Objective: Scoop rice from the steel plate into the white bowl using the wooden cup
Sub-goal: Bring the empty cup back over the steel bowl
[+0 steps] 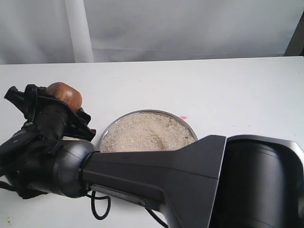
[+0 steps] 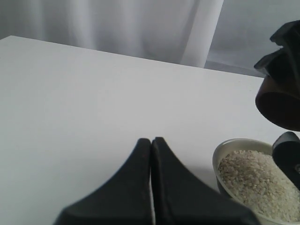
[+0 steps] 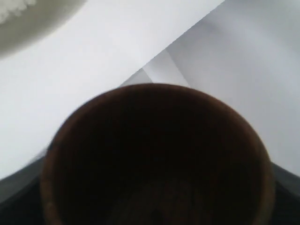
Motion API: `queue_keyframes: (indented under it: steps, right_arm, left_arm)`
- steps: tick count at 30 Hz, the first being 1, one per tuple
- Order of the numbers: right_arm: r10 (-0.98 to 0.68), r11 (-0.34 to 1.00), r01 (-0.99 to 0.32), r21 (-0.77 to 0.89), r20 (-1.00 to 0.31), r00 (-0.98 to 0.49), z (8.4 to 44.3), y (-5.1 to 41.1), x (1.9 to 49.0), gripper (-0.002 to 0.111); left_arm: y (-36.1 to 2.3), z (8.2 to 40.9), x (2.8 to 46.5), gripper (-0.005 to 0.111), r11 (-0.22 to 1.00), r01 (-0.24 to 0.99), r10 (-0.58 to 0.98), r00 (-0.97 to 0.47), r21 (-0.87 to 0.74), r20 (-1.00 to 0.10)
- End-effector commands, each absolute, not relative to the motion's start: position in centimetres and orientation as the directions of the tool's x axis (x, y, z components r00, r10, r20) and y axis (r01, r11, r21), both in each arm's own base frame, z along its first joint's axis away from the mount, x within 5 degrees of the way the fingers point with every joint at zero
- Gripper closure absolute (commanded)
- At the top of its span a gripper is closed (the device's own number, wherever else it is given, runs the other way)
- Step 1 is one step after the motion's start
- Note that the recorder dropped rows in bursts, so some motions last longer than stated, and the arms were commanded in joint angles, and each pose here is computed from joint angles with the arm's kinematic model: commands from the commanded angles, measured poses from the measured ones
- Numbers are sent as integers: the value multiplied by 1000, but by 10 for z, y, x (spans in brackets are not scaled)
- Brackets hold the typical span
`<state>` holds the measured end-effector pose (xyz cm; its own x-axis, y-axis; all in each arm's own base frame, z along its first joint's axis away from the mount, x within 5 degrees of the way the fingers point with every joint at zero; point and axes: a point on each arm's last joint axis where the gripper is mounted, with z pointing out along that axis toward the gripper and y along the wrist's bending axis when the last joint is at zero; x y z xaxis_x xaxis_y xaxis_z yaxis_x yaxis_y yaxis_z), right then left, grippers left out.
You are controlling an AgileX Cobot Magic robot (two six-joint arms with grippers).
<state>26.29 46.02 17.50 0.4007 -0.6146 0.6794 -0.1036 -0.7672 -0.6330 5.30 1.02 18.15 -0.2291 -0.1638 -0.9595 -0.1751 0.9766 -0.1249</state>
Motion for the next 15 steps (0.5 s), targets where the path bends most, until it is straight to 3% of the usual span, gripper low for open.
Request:
queue_keyframes:
  steps: [1,6,15]
  right_arm:
    - [-797,-586,-317,-746,462,388,187,448,269,108]
    - [-948,-287,-540,-791,153,279,219,429,276,108]
    - [-993,6,-677,-736,-86,85,301,373,287,108]
  left_arm:
    - [10,183,53,107,977,-168,-169,-218,-133,-961]
    - [10,183,53,107,977,-168,-169,-218,-133,-961]
    - [10,183,53,107,977,-168,-169,-218,-133,-961]
